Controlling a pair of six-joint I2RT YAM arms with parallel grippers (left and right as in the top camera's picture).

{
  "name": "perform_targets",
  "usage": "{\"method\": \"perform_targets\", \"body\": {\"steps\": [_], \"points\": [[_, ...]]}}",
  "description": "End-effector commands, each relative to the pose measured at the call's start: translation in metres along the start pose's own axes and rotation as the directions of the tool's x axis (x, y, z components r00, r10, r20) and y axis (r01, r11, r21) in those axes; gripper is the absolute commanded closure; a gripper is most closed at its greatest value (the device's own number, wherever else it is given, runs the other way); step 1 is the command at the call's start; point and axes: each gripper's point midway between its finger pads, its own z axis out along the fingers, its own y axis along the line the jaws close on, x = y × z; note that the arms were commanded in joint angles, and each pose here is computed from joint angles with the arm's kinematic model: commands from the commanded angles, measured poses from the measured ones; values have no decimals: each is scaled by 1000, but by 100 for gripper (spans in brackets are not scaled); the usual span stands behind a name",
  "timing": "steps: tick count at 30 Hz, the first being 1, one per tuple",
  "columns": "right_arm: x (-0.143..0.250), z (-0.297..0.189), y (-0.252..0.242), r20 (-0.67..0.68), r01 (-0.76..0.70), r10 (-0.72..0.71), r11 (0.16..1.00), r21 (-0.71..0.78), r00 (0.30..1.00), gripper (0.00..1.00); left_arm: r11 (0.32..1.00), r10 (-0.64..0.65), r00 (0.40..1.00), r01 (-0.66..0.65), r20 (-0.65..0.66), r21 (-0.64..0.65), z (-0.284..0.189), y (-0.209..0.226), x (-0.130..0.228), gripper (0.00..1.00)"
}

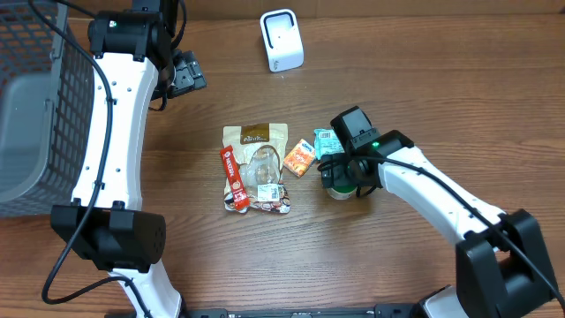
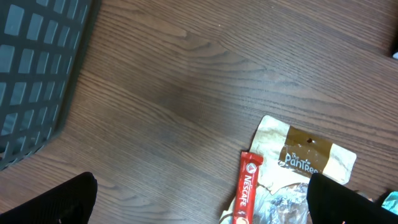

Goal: Scan the item barcode
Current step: 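Hold the green cup with the right gripper near the items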

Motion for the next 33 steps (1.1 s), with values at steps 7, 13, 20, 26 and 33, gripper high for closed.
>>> {"method": "perform_targets", "body": {"steps": [7,13,20,26,33], "points": [[11,23,-4,-57,30,-28,999,26,998,15,1000,-7,1000,7,11,3,-4,1,0,0],[11,23,-4,-59,33,-32,999,26,998,25,1000,-7,1000,7,11,3,-4,1,0,0],[12,23,-4,-60,33,-32,999,26,998,25,1000,-7,1000,7,11,3,-4,1,0,0],[12,23,-4,-60,33,-32,999,26,998,25,1000,-7,1000,7,11,3,-4,1,0,0],[11,23,-4,-59,33,-32,999,26,998,24,1000,-7,1000,7,11,3,-4,1,0,0]]}}
